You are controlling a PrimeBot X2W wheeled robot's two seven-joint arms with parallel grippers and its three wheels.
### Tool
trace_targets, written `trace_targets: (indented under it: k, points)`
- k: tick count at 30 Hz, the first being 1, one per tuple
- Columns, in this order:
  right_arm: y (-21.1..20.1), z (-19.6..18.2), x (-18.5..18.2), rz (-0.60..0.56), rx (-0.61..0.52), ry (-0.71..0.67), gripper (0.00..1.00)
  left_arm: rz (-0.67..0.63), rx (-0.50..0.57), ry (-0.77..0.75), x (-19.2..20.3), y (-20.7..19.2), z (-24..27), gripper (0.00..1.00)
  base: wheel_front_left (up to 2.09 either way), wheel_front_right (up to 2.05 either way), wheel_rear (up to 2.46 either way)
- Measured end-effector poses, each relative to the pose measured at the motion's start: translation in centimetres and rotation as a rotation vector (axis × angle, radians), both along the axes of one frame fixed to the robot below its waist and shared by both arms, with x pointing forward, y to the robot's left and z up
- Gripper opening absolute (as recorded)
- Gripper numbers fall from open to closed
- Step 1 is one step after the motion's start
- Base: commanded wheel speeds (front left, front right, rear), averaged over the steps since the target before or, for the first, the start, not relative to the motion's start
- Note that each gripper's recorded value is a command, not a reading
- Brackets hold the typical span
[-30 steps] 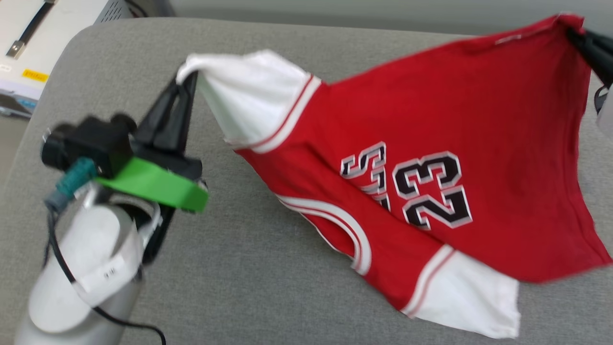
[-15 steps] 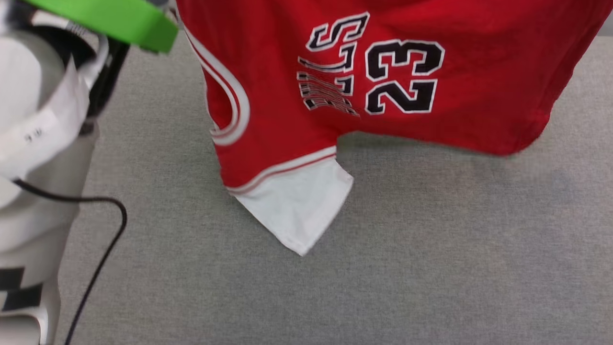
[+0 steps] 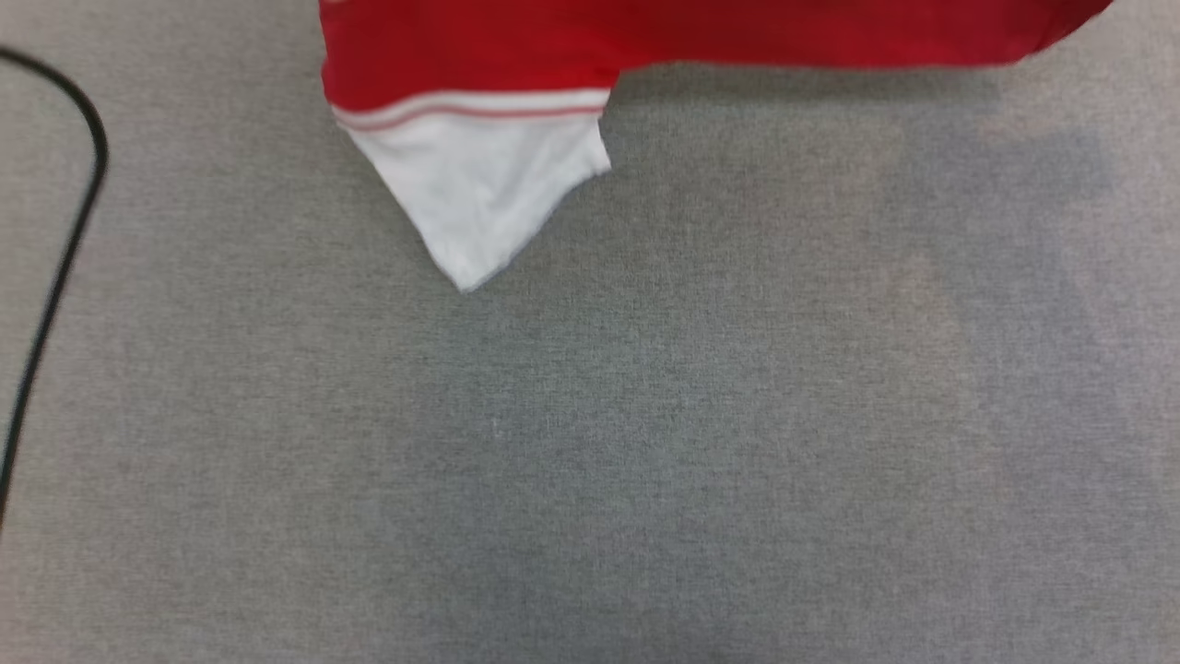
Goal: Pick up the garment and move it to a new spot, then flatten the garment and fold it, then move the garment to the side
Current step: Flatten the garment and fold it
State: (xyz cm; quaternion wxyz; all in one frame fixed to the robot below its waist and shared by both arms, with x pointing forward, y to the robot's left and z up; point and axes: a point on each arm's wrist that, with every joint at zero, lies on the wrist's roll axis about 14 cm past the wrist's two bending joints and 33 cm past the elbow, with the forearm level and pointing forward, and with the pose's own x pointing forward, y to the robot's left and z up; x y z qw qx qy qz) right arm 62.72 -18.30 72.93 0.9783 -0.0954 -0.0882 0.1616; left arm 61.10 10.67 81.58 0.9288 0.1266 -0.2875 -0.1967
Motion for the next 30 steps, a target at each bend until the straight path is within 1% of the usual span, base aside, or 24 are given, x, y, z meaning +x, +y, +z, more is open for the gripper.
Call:
trace_targets:
  k: [5, 10, 13, 15, 19, 23, 24, 28, 30]
  points:
    - [-0.5, 2.3, 3.4, -0.056, -0.027, -0.077, 0.0, 0.022, -0.001, -0.058, 2.7, -0.5, 2.2, 0.0, 0.0, 0.0, 0.0]
    - [-1.7, 4.4, 5.4, -0.111, -0.052, -0.16, 0.0, 0.018, -0.02, -0.113, 4.0, -0.8, 3.5, 0.0, 0.0, 0.0, 0.0]
    - [-2.8, 4.9, 6.3, -0.146, -0.051, -0.18, 0.0, 0.019, -0.028, -0.124, 4.7, -0.9, 3.6, 0.0, 0.0, 0.0, 0.0]
    - [-3.2, 4.6, 7.1, -0.163, -0.053, -0.173, 0.0, 0.029, -0.026, -0.113, 5.4, -0.7, 3.1, 0.0, 0.0, 0.0, 0.0]
    - [-2.9, 1.6, 8.8, -0.163, -0.067, -0.12, 0.0, 0.051, -0.02, -0.063, 7.3, 0.1, 0.4, 0.0, 0.0, 0.0, 0.0]
    - [-2.2, -2.9, 10.3, -0.141, -0.05, -0.051, 0.0, 0.074, -0.001, 0.016, 9.3, 1.0, -4.2, 0.0, 0.0, 0.0, 0.0]
    - [-1.9, -4.5, 10.6, -0.134, -0.044, -0.02, 0.0, 0.079, 0.002, 0.046, 9.8, 1.3, -5.7, 0.0, 0.0, 0.0, 0.0]
    - [-1.1, -10.0, 10.8, -0.108, -0.022, 0.08, 0.0, 0.085, 0.009, 0.136, 10.7, 1.9, -10.6, 0.0, 0.0, 0.0, 0.0]
    - [-0.9, -11.7, 10.3, -0.098, -0.007, 0.105, 0.0, 0.075, 0.001, 0.164, 10.5, 2.0, -12.4, 0.0, 0.0, 0.0, 0.0]
